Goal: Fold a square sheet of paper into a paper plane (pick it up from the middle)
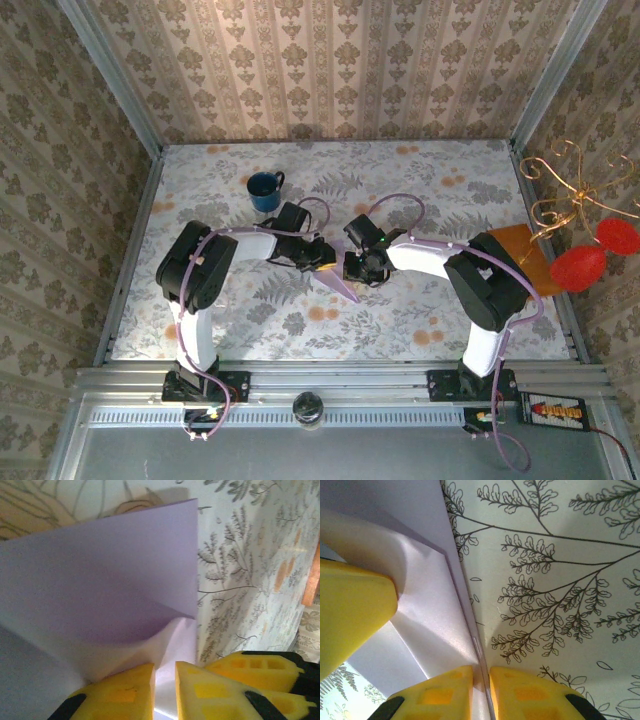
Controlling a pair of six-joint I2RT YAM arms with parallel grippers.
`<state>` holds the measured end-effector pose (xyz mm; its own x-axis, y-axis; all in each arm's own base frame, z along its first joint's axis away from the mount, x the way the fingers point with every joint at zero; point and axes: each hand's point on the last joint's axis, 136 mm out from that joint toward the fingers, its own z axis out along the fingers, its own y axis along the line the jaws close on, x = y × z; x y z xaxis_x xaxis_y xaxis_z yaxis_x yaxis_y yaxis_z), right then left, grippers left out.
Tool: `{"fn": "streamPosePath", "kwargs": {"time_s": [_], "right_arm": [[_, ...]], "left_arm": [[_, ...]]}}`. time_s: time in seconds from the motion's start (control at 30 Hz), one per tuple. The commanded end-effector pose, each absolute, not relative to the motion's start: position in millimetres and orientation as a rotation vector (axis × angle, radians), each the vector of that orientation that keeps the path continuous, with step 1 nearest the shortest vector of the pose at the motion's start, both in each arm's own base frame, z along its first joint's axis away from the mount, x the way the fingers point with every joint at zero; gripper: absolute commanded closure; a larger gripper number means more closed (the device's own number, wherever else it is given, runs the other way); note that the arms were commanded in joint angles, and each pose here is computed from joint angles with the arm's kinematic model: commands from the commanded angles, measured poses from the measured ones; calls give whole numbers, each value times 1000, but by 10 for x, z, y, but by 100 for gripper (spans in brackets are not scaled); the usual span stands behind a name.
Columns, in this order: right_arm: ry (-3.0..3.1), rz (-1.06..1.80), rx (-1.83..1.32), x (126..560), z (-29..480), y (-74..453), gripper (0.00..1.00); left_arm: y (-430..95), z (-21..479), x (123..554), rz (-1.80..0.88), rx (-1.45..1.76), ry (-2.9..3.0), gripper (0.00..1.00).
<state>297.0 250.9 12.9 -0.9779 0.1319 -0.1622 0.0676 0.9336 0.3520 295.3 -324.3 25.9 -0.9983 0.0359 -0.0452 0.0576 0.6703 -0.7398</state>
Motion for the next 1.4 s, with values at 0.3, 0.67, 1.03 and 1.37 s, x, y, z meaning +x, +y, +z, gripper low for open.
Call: {"fn": "streamPosePath", "kwargs": {"time_s": [0.3, 0.67, 1.03, 1.37], "right_arm": [[2866, 633, 164, 2984, 214, 2578, 77], [2751, 858, -16, 3018, 639, 2743, 80], [2800, 960, -30, 3038, 335, 2917, 91], [2862, 899, 17, 2960, 67, 2795, 92]], "left_arm": [[-2932, -252, 2704, -953, 74, 3064, 82], [-2835, -358, 2627, -872, 83, 3106, 83], [-2835, -370, 2641, -844, 79, 3118, 83], [-2804, -427, 2633, -787, 58, 3149, 83]]}}
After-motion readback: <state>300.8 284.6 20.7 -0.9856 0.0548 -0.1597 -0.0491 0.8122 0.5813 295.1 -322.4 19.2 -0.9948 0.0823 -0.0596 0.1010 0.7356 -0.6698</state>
